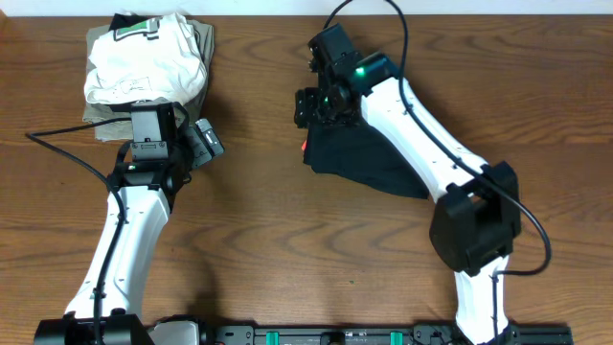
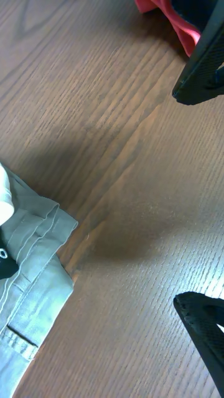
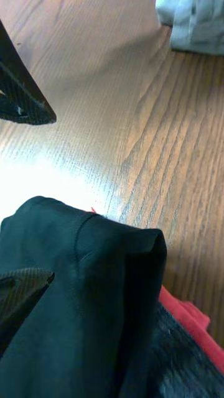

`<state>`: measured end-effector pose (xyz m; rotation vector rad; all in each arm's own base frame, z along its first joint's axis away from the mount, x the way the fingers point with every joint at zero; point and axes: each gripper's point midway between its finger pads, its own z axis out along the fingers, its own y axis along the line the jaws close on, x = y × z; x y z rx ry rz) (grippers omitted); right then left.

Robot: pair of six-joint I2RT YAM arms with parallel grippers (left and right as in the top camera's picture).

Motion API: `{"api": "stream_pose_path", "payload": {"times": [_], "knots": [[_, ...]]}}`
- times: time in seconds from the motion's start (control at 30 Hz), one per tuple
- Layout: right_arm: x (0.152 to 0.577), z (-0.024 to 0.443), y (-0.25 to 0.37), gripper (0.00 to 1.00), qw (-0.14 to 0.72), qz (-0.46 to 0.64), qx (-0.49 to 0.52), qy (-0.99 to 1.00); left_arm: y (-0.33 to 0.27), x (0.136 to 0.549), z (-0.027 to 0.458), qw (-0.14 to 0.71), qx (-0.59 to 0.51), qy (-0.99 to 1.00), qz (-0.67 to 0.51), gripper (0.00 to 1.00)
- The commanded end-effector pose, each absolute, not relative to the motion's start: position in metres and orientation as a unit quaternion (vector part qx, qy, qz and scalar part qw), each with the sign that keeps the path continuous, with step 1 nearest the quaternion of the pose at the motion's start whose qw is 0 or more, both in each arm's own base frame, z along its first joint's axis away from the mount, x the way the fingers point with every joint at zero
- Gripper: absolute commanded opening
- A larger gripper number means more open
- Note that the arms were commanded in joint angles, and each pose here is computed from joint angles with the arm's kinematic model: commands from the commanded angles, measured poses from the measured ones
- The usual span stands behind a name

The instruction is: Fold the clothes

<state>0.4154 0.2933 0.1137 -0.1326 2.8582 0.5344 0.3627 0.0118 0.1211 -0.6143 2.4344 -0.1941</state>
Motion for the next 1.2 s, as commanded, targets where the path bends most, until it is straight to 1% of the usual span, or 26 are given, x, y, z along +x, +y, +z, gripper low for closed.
{"api": "stream_pose_path", "payload": {"times": [0.0,0.1,0.23,0.43,0.67,0.8,1.0,1.07,1.17], "knots": [[0.409,0.096,0.306,0.67,0.097,0.182,-0.042,0.978,0.014,0.361,0.120,0.305,-0.232,0.921,-0.071,0.98],[0.408,0.088,0.311,0.62,0.093,0.182,-0.041,0.978,0.014,0.361,0.119,0.305,-0.232,0.921,-0.071,0.98],[0.413,0.073,0.314,0.62,0.093,0.176,-0.039,0.979,0.014,0.361,0.120,0.305,-0.232,0.921,-0.071,0.98],[0.440,0.057,0.294,0.56,0.121,0.150,-0.016,0.981,0.014,0.361,0.120,0.305,-0.232,0.921,-0.071,0.98],[0.462,0.049,0.271,0.56,0.143,0.133,-0.027,0.980,0.014,0.361,0.119,0.305,-0.232,0.921,-0.071,0.98],[0.466,0.040,0.261,0.60,0.144,0.110,-0.023,0.983,0.014,0.361,0.120,0.305,-0.232,0.921,-0.071,0.98],[0.459,0.029,0.252,0.60,0.127,0.087,-0.020,0.988,0.014,0.361,0.119,0.305,-0.232,0.921,-0.071,0.98],[0.459,0.035,0.250,0.65,0.130,0.084,-0.019,0.988,0.014,0.361,0.120,0.305,-0.232,0.921,-0.071,0.98],[0.459,0.065,0.242,0.72,0.147,0.083,-0.013,0.985,0.014,0.361,0.120,0.305,-0.232,0.921,-0.071,0.98]]}}
